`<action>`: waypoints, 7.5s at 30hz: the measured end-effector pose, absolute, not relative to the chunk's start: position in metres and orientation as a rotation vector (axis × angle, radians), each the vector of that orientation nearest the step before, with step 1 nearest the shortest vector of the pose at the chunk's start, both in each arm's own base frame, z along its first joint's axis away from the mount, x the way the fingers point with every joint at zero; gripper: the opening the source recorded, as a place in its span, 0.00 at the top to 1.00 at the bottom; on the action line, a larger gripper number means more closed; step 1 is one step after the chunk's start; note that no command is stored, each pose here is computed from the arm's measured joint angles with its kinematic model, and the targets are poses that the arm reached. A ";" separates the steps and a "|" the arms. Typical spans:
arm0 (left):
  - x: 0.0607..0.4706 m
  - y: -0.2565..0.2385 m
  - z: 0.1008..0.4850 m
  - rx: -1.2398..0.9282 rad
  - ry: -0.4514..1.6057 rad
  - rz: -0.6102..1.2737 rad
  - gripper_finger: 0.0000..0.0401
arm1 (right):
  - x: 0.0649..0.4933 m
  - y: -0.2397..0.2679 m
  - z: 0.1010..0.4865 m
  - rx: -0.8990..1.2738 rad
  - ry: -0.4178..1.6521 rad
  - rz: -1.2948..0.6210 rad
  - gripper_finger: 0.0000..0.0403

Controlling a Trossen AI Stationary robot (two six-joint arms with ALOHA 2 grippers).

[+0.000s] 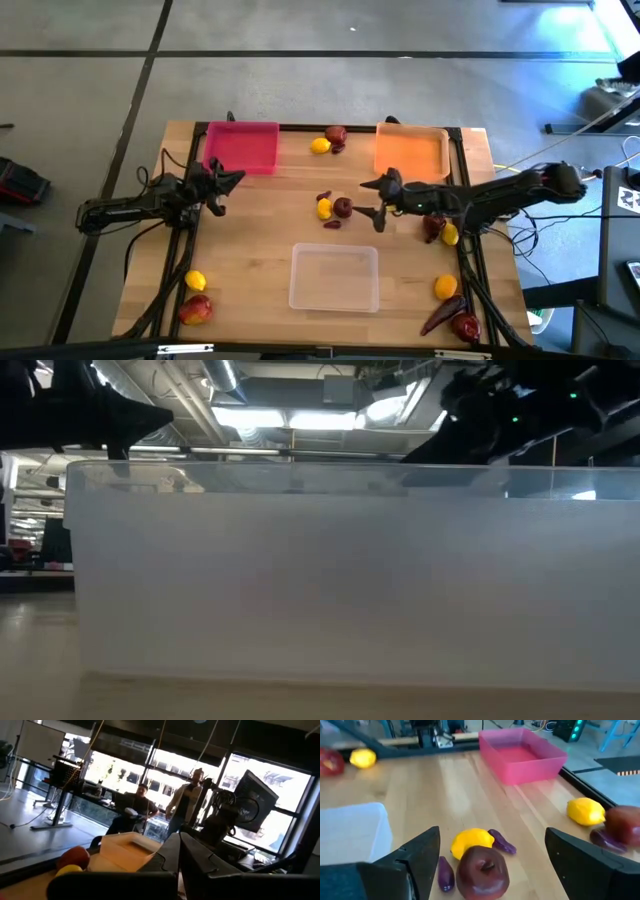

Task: Sort produce into baskets
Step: Put the apple into the orange bin, then put the lemon into the red bin

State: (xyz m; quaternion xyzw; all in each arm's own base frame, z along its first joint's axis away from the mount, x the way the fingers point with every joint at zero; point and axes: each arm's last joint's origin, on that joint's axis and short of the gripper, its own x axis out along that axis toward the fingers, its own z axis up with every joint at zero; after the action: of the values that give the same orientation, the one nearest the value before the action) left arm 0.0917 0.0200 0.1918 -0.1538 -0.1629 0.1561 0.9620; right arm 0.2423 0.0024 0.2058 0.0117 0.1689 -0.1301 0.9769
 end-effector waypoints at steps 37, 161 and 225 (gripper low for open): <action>0.109 0.022 0.185 -0.187 -0.198 0.337 0.99 | 0.294 -0.027 0.146 0.028 0.536 -0.131 0.20; 0.110 0.023 0.183 -0.161 -0.184 0.342 0.99 | 0.224 -0.114 0.230 0.122 0.337 -0.504 0.23; 0.245 0.034 0.206 -0.271 0.277 0.342 0.35 | 0.277 -0.042 0.188 0.173 0.417 -0.104 0.23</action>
State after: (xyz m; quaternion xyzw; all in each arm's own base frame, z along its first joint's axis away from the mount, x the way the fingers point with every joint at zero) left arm 0.2454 0.0341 0.2059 -0.1341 0.1368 0.1690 0.9668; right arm 0.2775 -0.0417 0.1885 0.0859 0.2069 -0.0516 0.9732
